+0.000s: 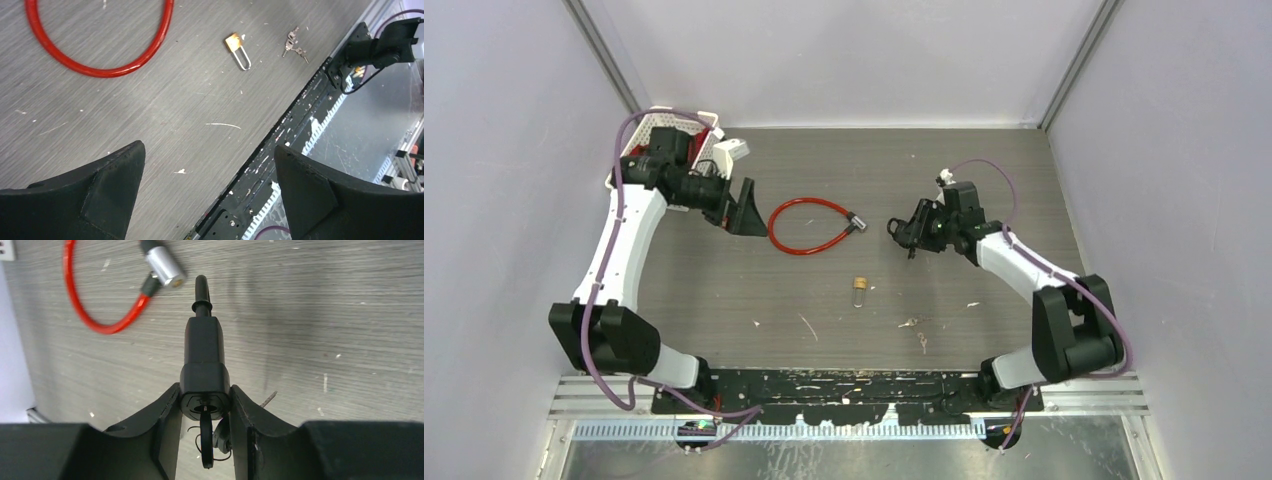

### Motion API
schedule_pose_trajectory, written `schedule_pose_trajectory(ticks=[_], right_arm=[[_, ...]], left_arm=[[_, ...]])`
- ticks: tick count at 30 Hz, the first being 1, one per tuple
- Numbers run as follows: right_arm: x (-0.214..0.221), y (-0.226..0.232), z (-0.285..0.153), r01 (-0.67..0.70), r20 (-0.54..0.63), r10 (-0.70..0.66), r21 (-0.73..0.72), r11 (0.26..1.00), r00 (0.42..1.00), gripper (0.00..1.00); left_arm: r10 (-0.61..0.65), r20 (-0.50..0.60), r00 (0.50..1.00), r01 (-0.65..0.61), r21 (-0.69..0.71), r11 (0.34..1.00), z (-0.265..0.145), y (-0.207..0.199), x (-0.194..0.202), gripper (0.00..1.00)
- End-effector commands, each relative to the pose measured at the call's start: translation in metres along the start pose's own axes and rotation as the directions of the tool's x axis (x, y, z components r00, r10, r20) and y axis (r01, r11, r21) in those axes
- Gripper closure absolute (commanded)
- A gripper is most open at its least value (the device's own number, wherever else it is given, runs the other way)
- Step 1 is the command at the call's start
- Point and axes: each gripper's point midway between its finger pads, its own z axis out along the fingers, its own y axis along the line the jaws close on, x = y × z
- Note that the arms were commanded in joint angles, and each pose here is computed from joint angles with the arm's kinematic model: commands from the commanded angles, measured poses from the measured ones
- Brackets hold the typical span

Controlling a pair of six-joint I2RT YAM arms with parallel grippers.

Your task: Unlock with the key

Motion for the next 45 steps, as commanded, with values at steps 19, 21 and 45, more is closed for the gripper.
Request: schedule_pose_trajectory(ticks=[19, 21, 45], right_arm=[[-0.039, -0.054, 0.046, 0.057, 0.019, -0.06, 0.142, 0.988, 0.998, 0.36], [-0.045, -0.058, 0.04, 0.074, 0.029, -0.08, 0.183, 0.98, 0.996, 0.25], [0.044, -0.007, -0.064, 0.158, 0.05, -0.177, 0.263, 0.952, 0.983, 0.22]], left_arm=[[0.097, 0.131, 0.987, -0.093, -0.039, 0.995, -0.02, -0.017, 0.001, 0.01], [0.098, 0.129, 0.987, -0.094, -0.036, 0.995, -0.019, -0.017, 0.003, 0.01], [0.15, 0.205, 0.967, -0.142, -0.051, 0.989, -0.029, -0.028, -0.013, 0.01]])
